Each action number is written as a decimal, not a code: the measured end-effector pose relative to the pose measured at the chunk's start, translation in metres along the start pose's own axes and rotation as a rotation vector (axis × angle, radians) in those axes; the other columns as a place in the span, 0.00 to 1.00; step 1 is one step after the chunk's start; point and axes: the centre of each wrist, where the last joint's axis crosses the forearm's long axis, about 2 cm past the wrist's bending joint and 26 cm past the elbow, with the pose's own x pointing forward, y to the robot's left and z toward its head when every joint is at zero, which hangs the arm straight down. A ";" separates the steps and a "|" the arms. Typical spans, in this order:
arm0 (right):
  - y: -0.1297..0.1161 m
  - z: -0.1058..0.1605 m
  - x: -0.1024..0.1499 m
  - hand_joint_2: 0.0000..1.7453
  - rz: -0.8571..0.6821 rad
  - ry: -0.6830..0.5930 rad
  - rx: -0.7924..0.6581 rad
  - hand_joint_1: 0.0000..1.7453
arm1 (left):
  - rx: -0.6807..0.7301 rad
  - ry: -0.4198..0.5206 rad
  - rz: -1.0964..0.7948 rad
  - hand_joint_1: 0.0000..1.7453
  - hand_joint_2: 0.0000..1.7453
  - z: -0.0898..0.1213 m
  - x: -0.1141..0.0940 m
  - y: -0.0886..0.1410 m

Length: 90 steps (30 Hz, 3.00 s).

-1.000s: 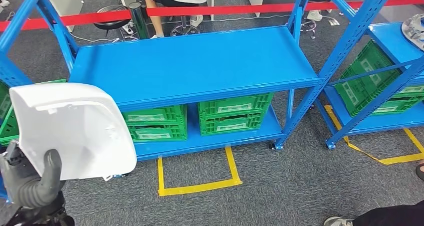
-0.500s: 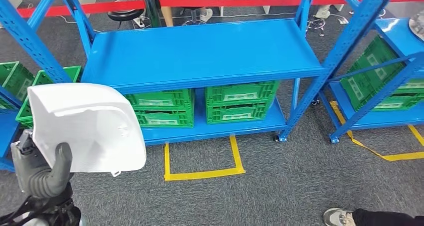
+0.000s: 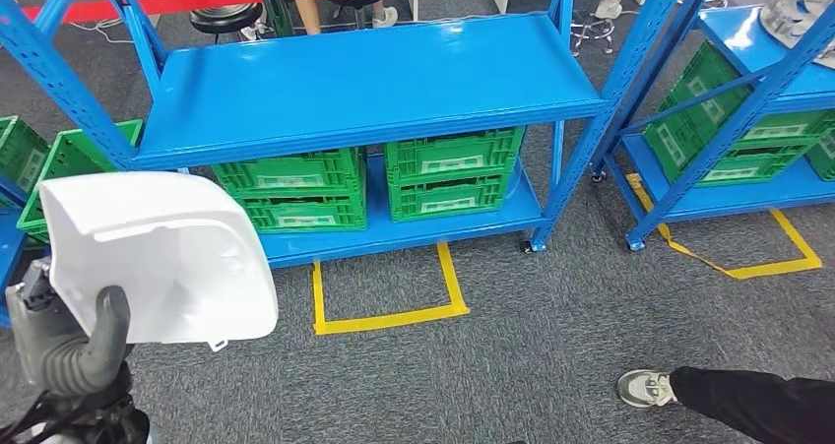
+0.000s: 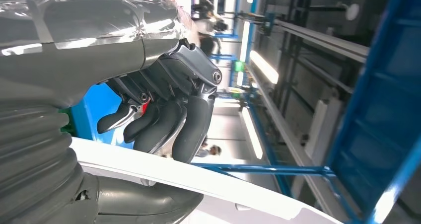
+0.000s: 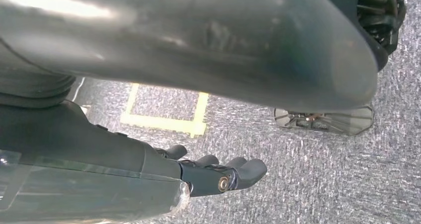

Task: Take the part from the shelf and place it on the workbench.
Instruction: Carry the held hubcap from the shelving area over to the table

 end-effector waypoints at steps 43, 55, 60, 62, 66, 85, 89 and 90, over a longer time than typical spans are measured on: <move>-0.021 -0.001 -0.004 0.00 0.072 0.026 -0.039 0.00 | 0.114 0.062 -0.026 1.00 1.00 0.030 -0.017 0.009; -0.020 -0.001 -0.006 0.00 0.074 0.030 -0.040 0.00 | 0.121 0.063 -0.034 1.00 1.00 0.032 -0.017 0.010; -0.020 -0.001 -0.003 0.00 0.073 0.024 -0.039 0.00 | 0.122 0.063 -0.035 1.00 1.00 0.032 -0.017 0.010; -0.020 -0.001 -0.003 0.00 0.073 0.024 -0.039 0.00 | 0.123 0.059 -0.036 1.00 1.00 0.031 -0.017 0.010; -0.020 -0.001 -0.004 0.00 0.073 0.024 -0.040 0.00 | 0.130 0.055 -0.042 1.00 1.00 0.031 -0.016 0.011; -0.022 -0.001 -0.005 0.00 0.073 0.028 -0.039 0.00 | 0.139 0.062 -0.042 1.00 1.00 0.035 -0.015 0.010; -0.022 -0.001 -0.005 0.00 0.073 0.028 -0.039 0.00 | 0.139 0.063 -0.042 1.00 1.00 0.035 -0.015 0.010; -0.022 -0.001 -0.005 0.00 0.073 0.027 -0.038 0.00 | 0.139 0.061 -0.042 1.00 1.00 0.034 -0.015 0.010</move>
